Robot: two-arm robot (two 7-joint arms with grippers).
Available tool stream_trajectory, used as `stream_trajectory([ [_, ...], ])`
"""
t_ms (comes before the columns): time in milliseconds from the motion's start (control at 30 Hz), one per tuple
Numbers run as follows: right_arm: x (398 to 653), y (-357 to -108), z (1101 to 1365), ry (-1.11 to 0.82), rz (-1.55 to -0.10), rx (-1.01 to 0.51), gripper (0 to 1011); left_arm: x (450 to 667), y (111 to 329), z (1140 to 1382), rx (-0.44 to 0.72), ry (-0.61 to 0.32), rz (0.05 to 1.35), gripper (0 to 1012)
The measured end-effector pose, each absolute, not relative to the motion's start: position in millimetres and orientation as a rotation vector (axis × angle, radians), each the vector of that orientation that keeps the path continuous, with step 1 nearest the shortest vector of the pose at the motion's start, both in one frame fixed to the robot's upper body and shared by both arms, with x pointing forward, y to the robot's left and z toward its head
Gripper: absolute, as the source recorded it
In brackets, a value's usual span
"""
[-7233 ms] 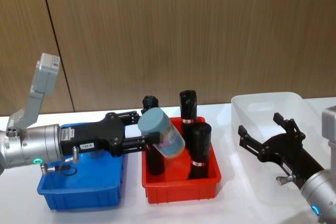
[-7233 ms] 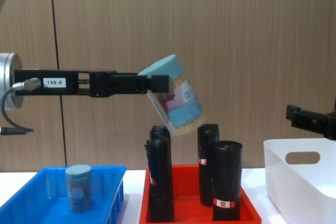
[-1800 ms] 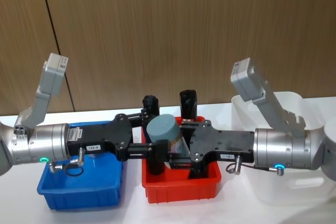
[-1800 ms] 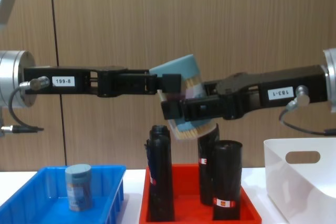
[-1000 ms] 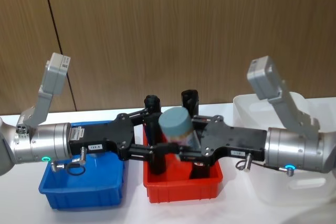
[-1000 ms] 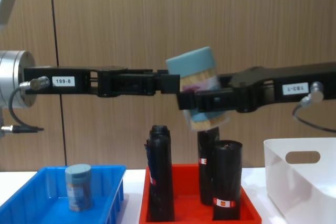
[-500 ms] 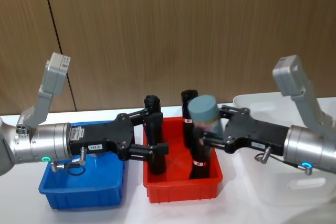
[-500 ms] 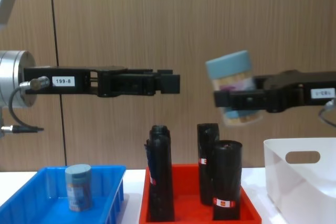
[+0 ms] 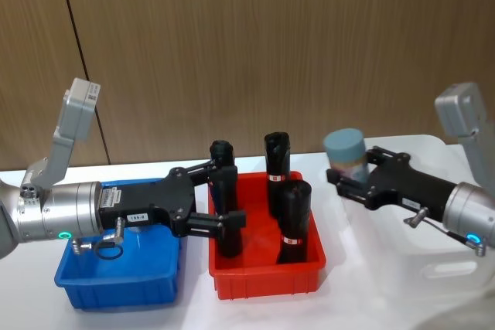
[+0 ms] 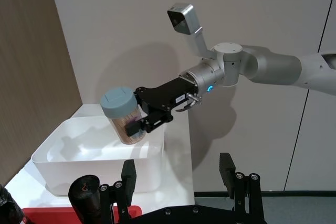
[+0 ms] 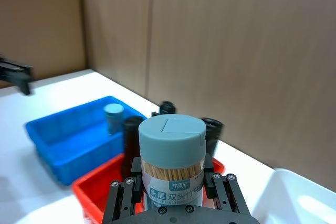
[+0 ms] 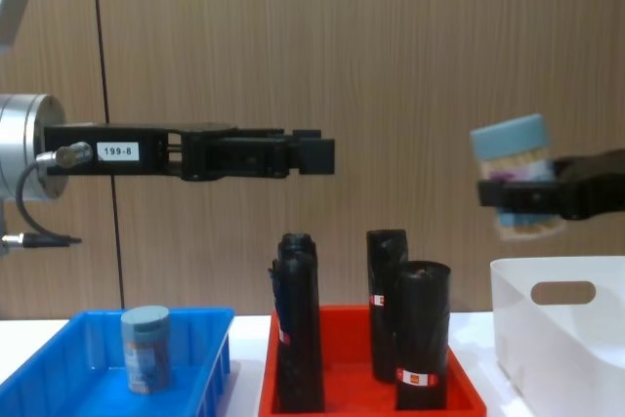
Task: Pick the cotton swabs from the blue box and place them into the white box.
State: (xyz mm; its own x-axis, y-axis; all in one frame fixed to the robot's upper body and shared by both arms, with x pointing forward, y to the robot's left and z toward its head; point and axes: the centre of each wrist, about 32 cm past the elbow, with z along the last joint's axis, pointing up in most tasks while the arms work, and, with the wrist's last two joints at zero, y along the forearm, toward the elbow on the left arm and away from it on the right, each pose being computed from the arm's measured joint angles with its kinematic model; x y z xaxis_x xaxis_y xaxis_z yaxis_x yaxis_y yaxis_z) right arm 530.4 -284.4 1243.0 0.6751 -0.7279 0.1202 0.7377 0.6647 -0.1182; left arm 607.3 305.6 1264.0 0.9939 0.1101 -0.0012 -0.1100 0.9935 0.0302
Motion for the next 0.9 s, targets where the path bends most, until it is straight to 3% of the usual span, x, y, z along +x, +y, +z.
stream_trajectory([
  [800, 541.0, -323.6, 1212.0, 0.042, -1.186, -0.283, 642, 607.3, 305.6, 1264.0, 0.03, 0.003, 0.11, 1004],
  [900, 543.4, -329.7, 1206.4, 0.063, -1.229, -0.311, 705, 607.3, 305.6, 1264.0, 0.03, 0.003, 0.11, 1004],
])
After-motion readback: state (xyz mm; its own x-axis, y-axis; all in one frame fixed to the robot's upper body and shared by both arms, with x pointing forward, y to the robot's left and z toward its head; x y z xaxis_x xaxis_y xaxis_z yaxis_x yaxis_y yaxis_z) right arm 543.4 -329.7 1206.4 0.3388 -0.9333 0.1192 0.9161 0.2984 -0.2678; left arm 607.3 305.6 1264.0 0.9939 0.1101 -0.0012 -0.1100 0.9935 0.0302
